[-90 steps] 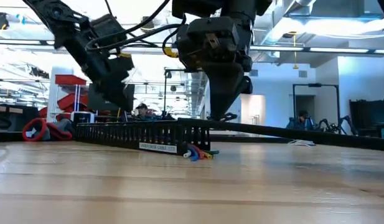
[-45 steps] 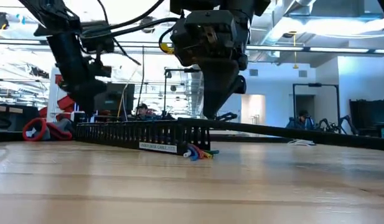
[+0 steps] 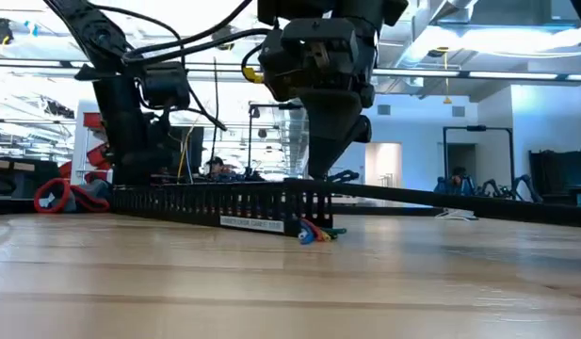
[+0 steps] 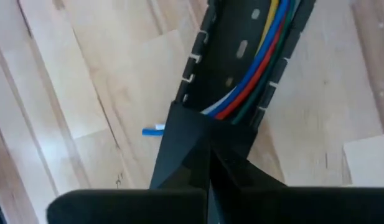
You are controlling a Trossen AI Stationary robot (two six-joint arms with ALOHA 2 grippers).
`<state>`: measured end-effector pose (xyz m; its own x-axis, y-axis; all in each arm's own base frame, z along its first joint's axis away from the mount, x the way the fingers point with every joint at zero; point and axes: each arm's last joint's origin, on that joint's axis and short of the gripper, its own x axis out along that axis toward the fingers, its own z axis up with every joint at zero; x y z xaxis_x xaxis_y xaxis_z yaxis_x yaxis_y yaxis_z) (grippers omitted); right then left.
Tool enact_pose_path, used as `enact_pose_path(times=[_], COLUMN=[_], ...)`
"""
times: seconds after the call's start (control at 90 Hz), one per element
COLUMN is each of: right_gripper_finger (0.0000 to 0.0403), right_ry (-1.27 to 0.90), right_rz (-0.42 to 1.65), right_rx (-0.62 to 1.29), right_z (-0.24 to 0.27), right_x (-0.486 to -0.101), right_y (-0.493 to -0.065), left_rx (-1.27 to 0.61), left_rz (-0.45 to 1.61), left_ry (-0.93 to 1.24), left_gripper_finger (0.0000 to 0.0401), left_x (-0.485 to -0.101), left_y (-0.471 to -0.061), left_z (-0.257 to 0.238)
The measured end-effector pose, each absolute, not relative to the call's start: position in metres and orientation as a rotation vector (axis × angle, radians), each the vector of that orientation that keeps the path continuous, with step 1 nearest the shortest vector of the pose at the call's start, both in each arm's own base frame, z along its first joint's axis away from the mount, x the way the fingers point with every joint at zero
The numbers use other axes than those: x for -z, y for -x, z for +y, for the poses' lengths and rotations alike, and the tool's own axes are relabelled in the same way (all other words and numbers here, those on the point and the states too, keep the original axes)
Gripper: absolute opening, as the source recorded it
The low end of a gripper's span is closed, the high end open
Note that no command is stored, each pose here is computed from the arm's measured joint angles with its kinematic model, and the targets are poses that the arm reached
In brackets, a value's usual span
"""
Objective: Ziptie cables
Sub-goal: Close the black cable duct
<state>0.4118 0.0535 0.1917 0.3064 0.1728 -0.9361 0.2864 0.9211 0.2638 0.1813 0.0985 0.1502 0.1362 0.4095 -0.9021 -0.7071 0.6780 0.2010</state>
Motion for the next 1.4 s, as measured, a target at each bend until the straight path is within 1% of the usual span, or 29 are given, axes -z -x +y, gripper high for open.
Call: enact_pose_path(times=[0.222,0.411,0.911,1.4], right_gripper_finger=[0.0000,0.0000,0.0000,0.0000], right_ry=[-0.457,-0.469,-0.446,-0.403], right_rz=[1.288,1.276,1.245,1.251], right_rx=[0.069,0.073,0.047,0.003], right_z=[0.049,0.044,0.030,0.026], right_x=[-0.182,-0.181,-0.181,-0.185], right_y=[-0.408,-0.409,-0.413,-0.410], left_rx=[-0.805,-0.801,-0.733,-0.720], left_rz=[1.177,1.164,1.117,1.100], left_ry=[0.315,0.315,0.306,0.283], left_gripper_finger=[0.0000,0.0000,0.0000,0.0000], left_x=[-0.151,-0.151,-0.152,-0.153], left_y=[-0.181,-0.183,-0.192,-0.195], left_z=[0.097,0.097,0.088,0.087])
